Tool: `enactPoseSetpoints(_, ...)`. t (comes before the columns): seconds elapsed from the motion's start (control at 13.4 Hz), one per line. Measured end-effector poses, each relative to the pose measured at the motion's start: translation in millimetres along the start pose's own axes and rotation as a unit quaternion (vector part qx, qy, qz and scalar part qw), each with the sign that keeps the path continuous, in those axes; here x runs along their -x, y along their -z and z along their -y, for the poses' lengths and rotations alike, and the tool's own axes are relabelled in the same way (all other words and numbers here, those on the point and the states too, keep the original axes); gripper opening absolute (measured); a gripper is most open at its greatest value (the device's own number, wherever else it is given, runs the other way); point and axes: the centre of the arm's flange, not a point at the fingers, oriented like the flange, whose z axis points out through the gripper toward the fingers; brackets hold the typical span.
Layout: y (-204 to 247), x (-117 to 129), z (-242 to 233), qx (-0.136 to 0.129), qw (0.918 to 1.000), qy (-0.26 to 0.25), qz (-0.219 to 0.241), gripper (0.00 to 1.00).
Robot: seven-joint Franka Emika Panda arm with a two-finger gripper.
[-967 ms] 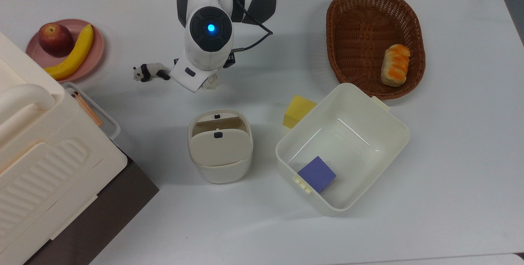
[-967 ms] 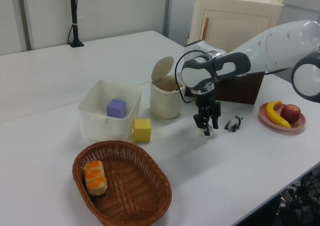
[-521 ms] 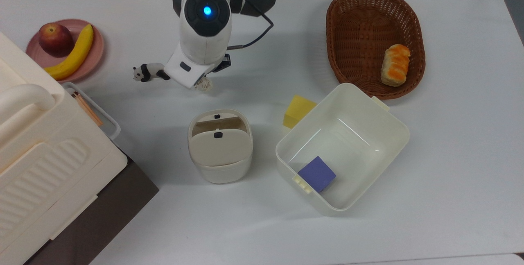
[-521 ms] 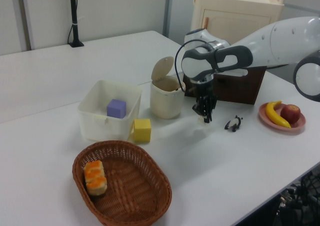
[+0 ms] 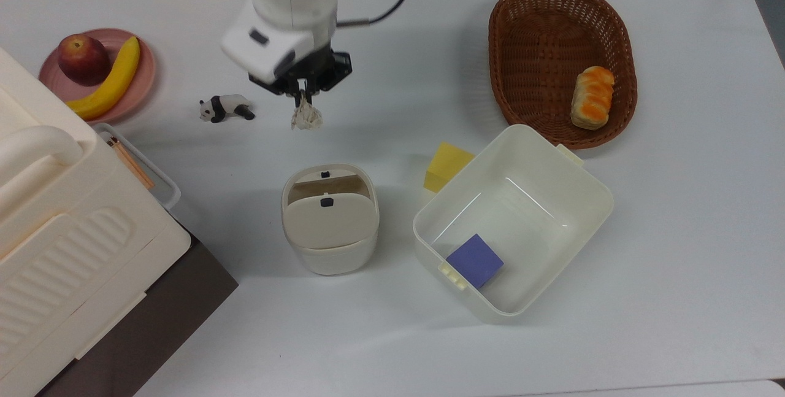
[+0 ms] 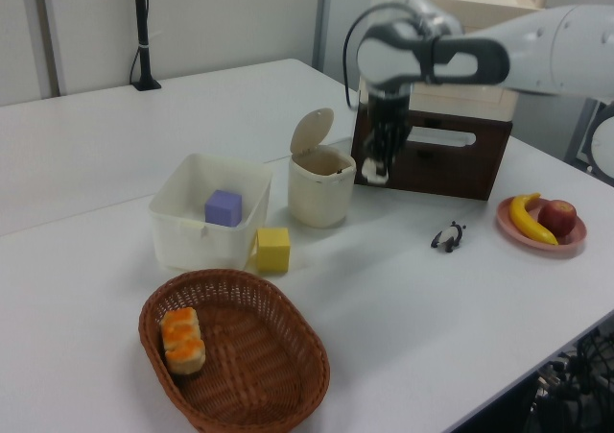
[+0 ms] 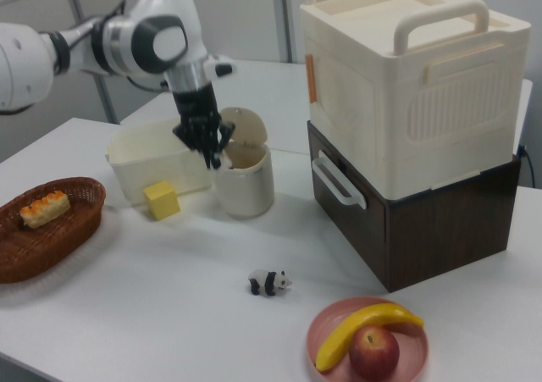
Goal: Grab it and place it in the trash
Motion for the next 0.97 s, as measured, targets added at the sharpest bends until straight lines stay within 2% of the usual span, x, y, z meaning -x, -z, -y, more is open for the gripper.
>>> enactPoseSetpoints(0.07, 24, -2, -3, 0.003, 0.9997, -0.002, -0.023, 0.10)
enactPoseSetpoints(0.3, 39, -13, -5, 0.011, 0.9976, -0.005, -0.069, 0.12)
enactPoseSetpoints(0.37, 34, -19, -5, 0.012, 0.9967, -0.010, -0.080, 0.19)
enactPoseSetpoints(0.45, 28, -26, -5, 0.013, 0.9954, -0.020, -0.093, 0.26)
enactPoseSetpoints(0.52, 16, -38, -5, 0.014, 0.9928, -0.041, -0.112, 0.42)
enactPoseSetpoints(0.82, -12, -54, -3, 0.012, 0.9884, -0.086, -0.124, 0.88)
enactPoseSetpoints(0.89, -11, -54, -2, 0.012, 0.9883, -0.086, -0.125, 0.98)
enactPoseSetpoints(0.97, -10, -52, 1, 0.011, 0.9894, -0.086, -0.117, 1.00)
